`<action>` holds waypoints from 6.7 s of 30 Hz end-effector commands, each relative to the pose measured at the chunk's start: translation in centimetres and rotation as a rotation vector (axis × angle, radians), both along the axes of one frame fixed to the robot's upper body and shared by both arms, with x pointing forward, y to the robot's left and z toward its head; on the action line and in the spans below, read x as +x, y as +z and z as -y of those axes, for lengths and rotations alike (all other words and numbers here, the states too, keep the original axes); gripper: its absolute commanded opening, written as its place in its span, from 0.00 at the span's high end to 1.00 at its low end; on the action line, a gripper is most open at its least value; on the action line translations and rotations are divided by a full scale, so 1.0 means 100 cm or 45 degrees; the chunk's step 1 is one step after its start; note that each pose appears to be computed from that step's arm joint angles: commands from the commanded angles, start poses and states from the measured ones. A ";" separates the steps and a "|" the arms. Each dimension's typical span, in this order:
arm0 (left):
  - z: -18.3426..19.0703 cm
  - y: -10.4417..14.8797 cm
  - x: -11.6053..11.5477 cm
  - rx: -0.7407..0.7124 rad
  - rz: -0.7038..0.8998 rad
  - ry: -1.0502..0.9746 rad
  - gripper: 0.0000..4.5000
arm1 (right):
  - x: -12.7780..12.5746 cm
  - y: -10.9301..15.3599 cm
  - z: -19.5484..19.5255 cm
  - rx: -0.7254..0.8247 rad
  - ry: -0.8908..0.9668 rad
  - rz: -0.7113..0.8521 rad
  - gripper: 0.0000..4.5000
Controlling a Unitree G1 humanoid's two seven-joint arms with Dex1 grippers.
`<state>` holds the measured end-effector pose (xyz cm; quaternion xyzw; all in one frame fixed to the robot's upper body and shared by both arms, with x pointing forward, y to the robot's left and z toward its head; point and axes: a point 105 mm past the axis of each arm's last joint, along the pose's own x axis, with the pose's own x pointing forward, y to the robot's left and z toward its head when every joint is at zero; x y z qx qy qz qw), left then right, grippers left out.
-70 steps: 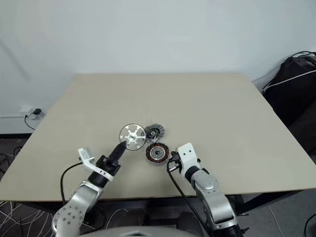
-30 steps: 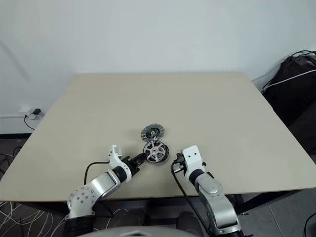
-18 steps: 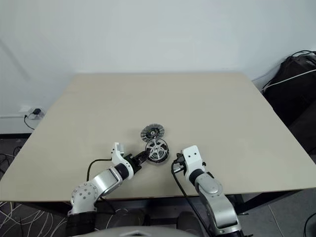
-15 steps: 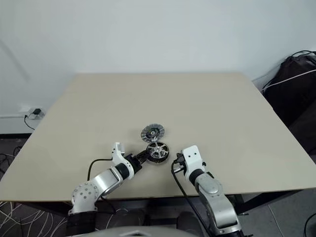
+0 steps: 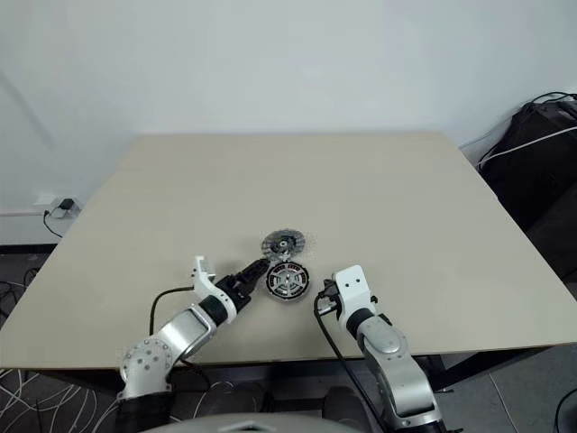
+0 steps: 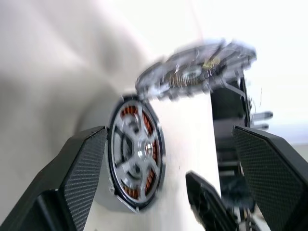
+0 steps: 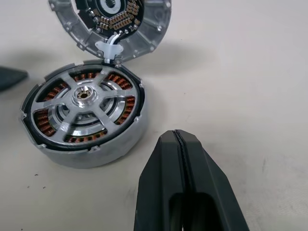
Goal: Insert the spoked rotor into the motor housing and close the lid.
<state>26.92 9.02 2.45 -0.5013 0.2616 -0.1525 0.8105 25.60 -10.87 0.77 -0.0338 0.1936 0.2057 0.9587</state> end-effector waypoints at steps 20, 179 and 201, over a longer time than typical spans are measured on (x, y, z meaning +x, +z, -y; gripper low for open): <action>-0.035 -0.013 -0.038 1.278 1.045 -0.276 0.76 | 0.026 0.018 -0.054 0.002 0.252 0.083 1.00; 0.000 -0.028 -0.055 1.048 1.009 -0.378 1.00 | 0.000 0.015 -0.022 -0.991 1.554 0.125 0.48; 0.004 -0.029 -0.055 1.031 1.007 -0.391 1.00 | 0.009 0.034 -0.026 -0.718 1.175 0.057 0.98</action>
